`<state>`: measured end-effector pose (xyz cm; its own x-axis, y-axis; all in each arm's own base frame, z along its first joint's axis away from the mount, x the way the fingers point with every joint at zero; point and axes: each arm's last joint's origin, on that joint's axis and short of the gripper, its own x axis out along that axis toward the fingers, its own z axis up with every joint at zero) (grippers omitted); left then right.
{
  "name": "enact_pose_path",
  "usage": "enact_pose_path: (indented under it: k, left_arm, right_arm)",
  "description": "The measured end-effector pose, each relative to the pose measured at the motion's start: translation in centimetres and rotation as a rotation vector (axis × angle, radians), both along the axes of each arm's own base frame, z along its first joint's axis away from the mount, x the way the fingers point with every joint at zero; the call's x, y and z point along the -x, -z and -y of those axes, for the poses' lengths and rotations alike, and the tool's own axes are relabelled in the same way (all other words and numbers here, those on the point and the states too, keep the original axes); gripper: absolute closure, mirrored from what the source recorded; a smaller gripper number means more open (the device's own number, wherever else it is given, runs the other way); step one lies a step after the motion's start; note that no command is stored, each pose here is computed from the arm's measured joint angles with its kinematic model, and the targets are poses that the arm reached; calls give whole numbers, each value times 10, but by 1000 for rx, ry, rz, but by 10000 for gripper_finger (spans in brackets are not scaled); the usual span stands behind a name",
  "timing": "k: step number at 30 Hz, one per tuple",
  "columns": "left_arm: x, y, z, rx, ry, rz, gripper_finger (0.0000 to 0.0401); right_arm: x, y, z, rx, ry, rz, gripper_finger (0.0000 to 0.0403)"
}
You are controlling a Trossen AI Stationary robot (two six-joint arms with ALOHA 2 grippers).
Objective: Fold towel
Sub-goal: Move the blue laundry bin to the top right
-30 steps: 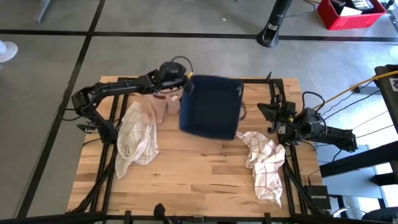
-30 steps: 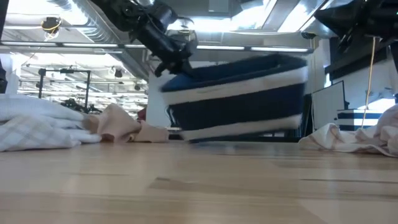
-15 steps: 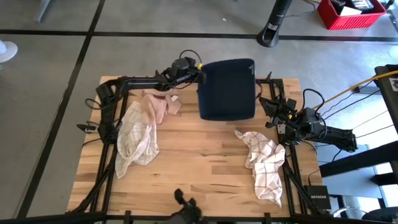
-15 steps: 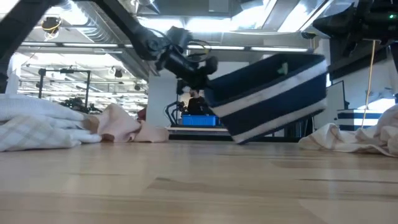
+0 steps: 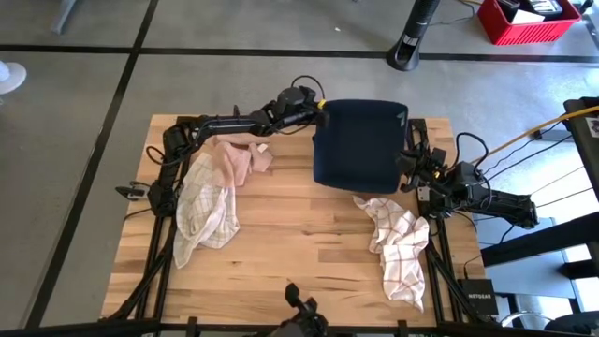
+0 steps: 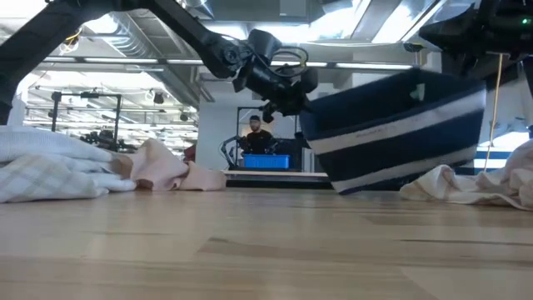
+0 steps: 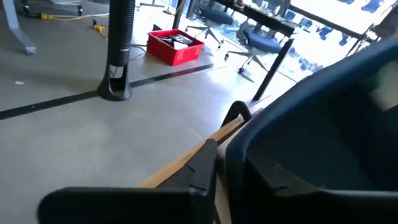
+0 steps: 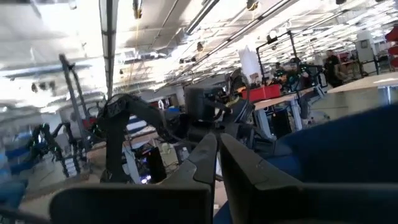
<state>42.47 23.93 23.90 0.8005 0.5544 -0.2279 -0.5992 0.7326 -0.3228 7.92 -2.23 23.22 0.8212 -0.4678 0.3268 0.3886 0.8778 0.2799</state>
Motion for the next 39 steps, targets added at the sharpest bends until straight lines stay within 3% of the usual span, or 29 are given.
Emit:
enact_pose_path:
  k: [4, 8, 12, 16, 20, 25, 33, 39]
  left_arm:
    - [1, -1, -3, 27, -20, 30, 302]
    - [3, -2, -2, -23, 41, -31, 261]
    - [10, -28, 12, -124, 120, -112, 243]
    - [25, -52, 33, -195, 197, -286, 242]
    - [49, -55, 58, -100, 269, -547, 251]
    - [58, -21, 84, 57, 336, -782, 261]
    - [15, 35, 103, -13, 398, -709, 270]
    - [-14, 36, 88, -100, 369, -570, 270]
  right_arm:
    - [1, 0, 2, -40, 49, 14, 377]
    - [1, 1, 1, -40, 43, 9, 377]
    - [0, 2, 1, -33, 33, -13, 377]
    - [-1, 6, 1, -33, 27, -51, 377]
    - [-2, 8, 1, -37, 5, -71, 377]
    - [-2, 7, 1, -35, -1, -66, 377]
    - [-2, 7, 1, -12, 8, -77, 377]
    - [-2, 8, 1, -12, 9, -84, 377]
